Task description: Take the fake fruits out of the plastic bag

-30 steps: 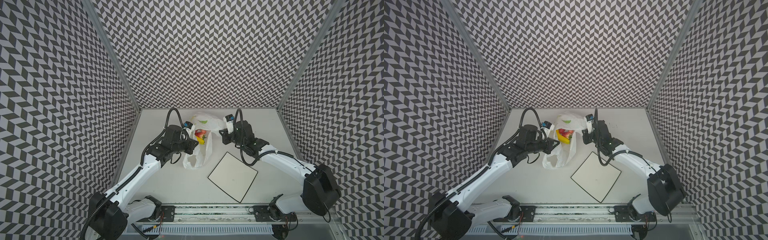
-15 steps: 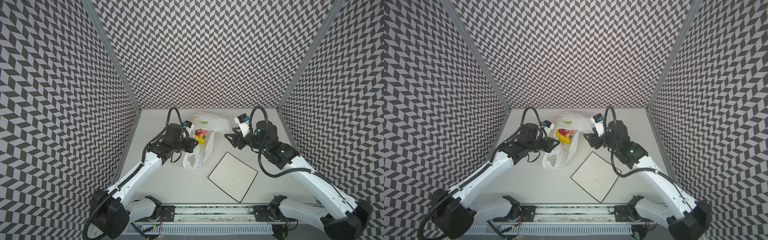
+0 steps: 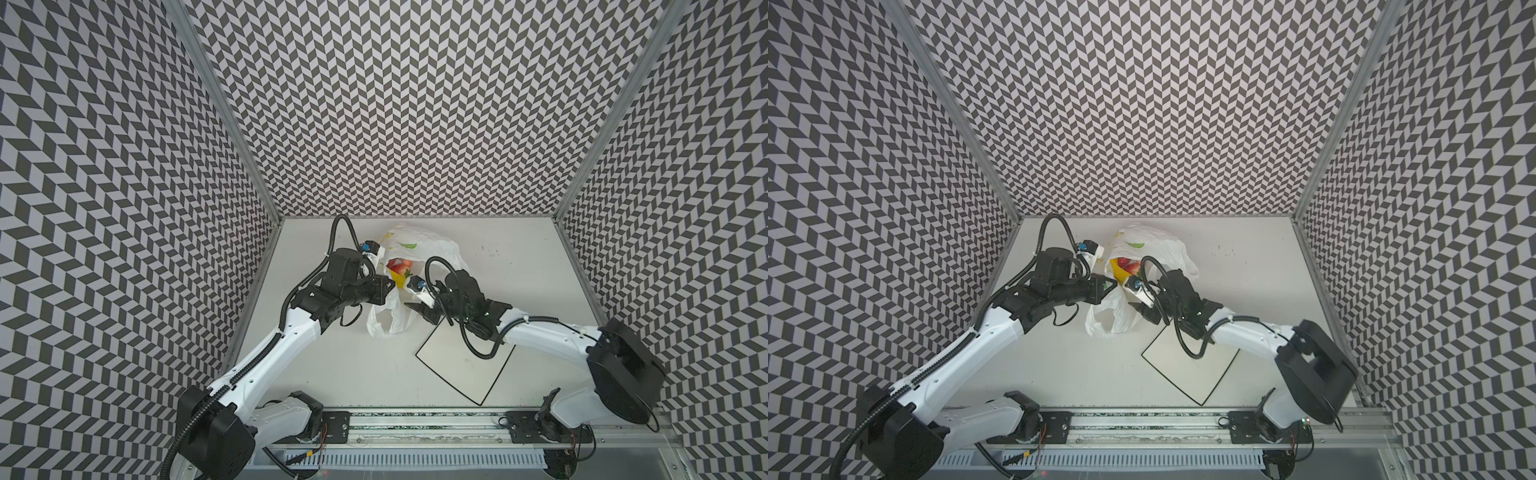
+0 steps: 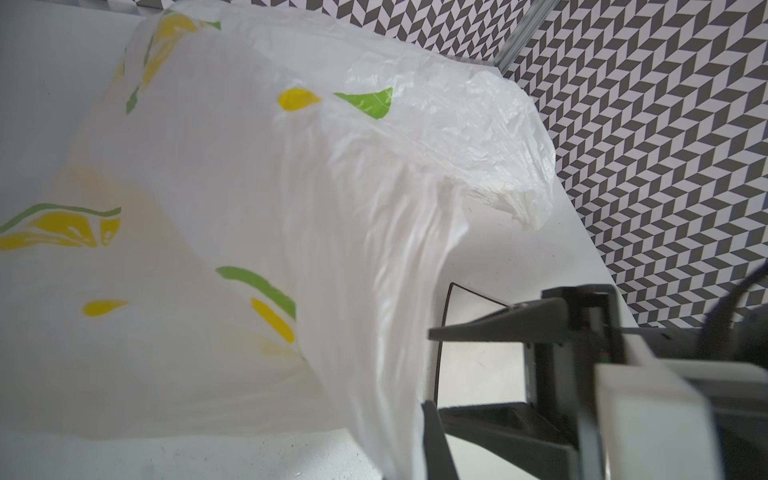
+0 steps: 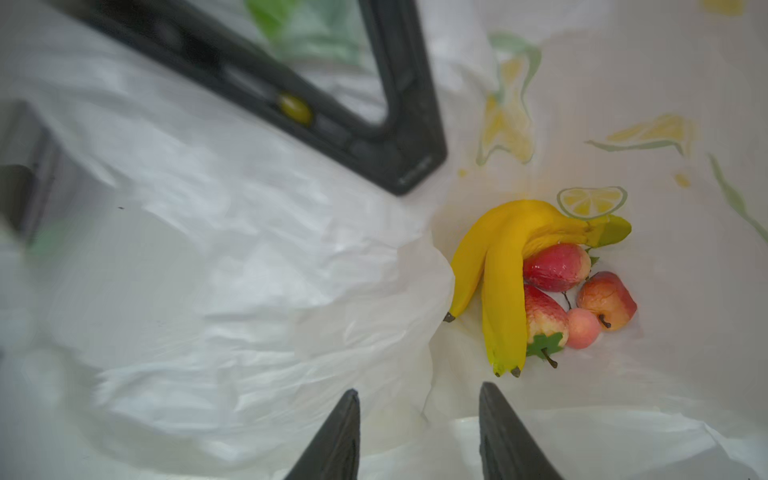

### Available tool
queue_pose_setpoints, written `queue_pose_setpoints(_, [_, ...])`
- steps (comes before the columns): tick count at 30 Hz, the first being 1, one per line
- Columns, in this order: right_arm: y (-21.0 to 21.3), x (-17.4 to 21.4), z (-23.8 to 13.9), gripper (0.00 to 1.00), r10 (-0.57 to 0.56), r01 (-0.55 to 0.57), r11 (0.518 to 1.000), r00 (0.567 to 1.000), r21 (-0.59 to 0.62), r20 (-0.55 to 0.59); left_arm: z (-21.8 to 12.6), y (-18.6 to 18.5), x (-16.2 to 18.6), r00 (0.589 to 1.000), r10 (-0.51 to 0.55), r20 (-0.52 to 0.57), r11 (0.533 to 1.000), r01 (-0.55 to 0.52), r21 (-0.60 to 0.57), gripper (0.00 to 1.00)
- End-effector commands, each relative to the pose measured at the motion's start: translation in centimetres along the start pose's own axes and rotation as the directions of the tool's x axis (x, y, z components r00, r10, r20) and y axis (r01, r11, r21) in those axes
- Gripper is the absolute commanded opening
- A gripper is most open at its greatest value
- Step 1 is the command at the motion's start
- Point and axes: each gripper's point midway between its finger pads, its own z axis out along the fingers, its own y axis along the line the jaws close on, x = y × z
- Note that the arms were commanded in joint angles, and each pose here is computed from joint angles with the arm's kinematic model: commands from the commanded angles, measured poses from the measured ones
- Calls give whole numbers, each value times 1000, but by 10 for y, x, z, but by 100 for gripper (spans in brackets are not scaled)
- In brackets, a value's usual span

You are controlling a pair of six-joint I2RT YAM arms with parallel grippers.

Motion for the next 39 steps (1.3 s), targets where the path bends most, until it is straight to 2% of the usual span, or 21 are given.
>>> queue_pose_setpoints(1, [-31, -41, 15, 47, -150, 129, 978, 981, 162, 124, -5, 2, -2, 999, -20, 31, 1000, 21, -12, 0])
queue_pose_setpoints(5, [-47, -24, 41, 49, -152, 131, 964, 986, 231, 75, -8, 3, 0, 999, -20, 26, 1000, 21, -20, 0])
queue_pose_setpoints(12, [-59, -9, 79, 52, -173, 158, 955, 984, 250, 39, -15, 1, 2, 999, -21, 37, 1000, 21, -15, 0])
queue_pose_setpoints(18, [-57, 5, 109, 60, -173, 166, 970, 984, 176, 28, -18, 0, 2, 1000, -4, 22, 1000, 5, -21, 0])
queue_pose_setpoints(24, [-46, 16, 129, 61, -143, 141, 986, 990, 88, 14, -21, 1, 2, 1000, 2, 17, 999, -1, -34, 0])
queue_pose_setpoints(30, [-43, 29, 144, 52, -101, 102, 993, 995, 61, -16, -23, 4, 3, 1000, -4, 22, 999, 5, -49, 0])
queue_pose_setpoints(39, [-45, 21, 135, 19, -100, 103, 993, 994, 57, -40, -27, 9, 4, 999, -17, 46, 997, 20, -75, 0])
